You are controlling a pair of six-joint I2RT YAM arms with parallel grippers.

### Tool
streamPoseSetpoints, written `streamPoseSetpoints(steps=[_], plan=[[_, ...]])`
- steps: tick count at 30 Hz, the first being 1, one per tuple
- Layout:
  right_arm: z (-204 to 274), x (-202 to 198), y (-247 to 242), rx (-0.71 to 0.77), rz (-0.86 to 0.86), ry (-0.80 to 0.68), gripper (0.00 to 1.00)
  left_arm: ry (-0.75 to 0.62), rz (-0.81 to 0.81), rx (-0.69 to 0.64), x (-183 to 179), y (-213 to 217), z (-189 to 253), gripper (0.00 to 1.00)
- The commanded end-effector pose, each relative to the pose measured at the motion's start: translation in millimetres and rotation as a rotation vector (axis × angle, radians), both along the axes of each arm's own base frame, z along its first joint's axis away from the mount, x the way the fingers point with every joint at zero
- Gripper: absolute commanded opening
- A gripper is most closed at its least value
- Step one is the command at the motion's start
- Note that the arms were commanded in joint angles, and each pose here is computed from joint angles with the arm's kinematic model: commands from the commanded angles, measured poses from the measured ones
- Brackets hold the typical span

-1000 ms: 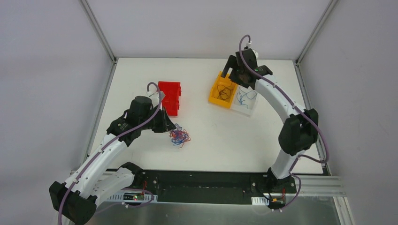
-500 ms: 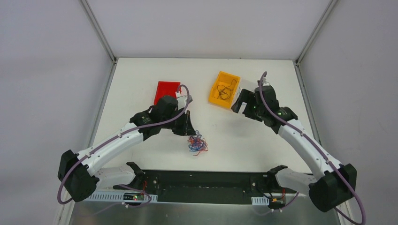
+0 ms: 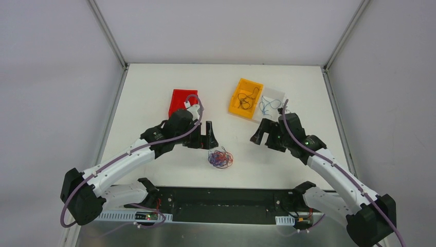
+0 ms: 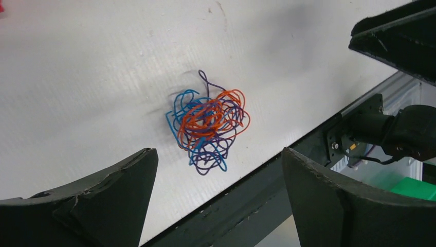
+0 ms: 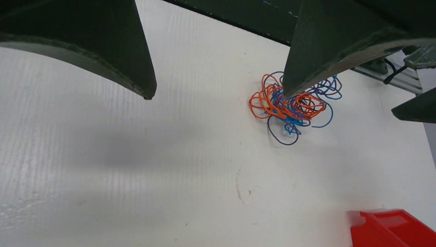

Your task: Untangle the cables

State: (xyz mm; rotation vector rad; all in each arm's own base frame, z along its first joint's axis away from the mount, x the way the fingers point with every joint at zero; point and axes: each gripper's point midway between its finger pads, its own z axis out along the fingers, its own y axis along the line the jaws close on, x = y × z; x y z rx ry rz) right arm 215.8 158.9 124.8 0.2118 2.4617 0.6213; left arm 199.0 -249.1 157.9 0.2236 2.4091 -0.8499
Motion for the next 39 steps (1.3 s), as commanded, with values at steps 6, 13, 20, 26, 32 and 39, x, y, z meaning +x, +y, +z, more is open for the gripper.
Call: streamPoseSetpoints(steps=[6, 13, 20, 26, 32, 39], plan=[[-9, -15, 60, 0.057, 0.172, 0.001, 0.95, -0.008, 0.095, 0.091, -3, 31, -13, 0.94], [-17, -24, 90, 0.055, 0.235, 0.016, 0.91, 0.031, 0.031, 0.102, -15, 29, -26, 0.93], [-28, -37, 115, 0.082, 0.314, 0.05, 0.72, 0.096, -0.04, 0.094, -18, 13, -42, 0.83], [-49, -36, 135, 0.069, 0.344, 0.08, 0.57, 0.142, -0.074, 0.07, -16, -3, -60, 0.78], [-57, -34, 144, 0.073, 0.347, 0.092, 0.09, 0.203, -0.13, 0.034, -17, -21, -75, 0.44], [-32, -31, 122, 0.045, 0.29, 0.023, 0.0, 0.215, -0.131, 0.012, -22, -20, -85, 0.0]])
